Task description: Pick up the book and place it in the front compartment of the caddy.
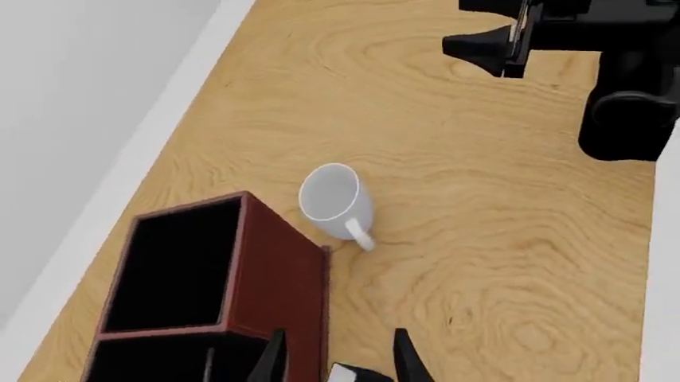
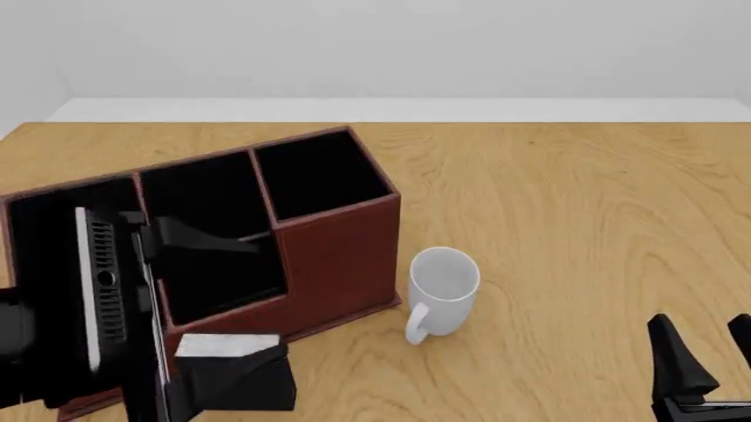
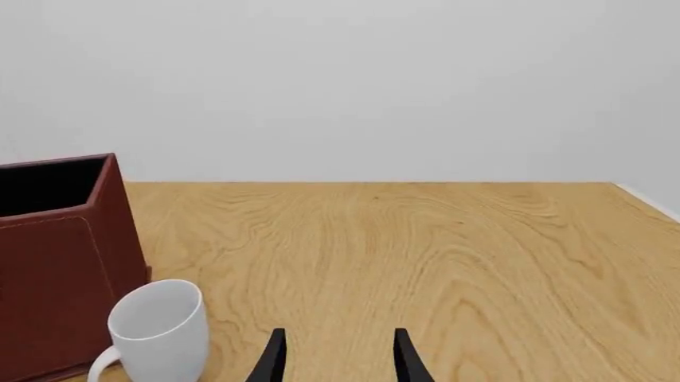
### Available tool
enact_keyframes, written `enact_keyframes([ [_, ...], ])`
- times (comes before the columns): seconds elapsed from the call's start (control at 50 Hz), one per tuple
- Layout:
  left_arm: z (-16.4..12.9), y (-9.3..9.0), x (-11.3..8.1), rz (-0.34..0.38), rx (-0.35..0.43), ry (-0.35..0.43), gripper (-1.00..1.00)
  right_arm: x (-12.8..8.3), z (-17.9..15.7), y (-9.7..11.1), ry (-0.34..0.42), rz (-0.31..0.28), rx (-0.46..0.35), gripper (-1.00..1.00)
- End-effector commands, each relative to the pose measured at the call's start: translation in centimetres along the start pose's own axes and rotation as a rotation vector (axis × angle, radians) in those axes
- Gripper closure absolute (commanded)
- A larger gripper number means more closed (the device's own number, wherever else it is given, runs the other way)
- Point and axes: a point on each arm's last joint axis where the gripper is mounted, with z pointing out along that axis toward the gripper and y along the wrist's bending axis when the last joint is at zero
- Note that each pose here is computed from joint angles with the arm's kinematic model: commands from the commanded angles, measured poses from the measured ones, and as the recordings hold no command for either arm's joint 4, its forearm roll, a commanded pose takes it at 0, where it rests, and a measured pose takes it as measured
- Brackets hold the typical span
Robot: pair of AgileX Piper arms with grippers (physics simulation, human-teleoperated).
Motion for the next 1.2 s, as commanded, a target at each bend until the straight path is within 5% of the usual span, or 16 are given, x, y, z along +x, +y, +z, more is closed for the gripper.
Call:
enact_keyframes([
  [0.02,-0.6,-1.1,0.8,0.126,0.081,0.067,-1.00,0.0,0.0,0.0,0.000,0.000,0.000,-1.00],
  [0.06,-0.3,-0.9,0.7,0.089,0.083,0.096,-1.00,0.0,0.0,0.0,0.000,0.000,0.000,-1.00],
  [0.34,0.2,-1.4,2.0,0.133,0.143,0.209,-1.00,0.0,0.0,0.0,0.000,0.000,0.000,-1.00],
  [1.2,2.9,-0.5,6.2,0.173,0.068,0.327,-1.00,0.0,0.1,0.0,0.000,0.000,-0.001,-1.00],
])
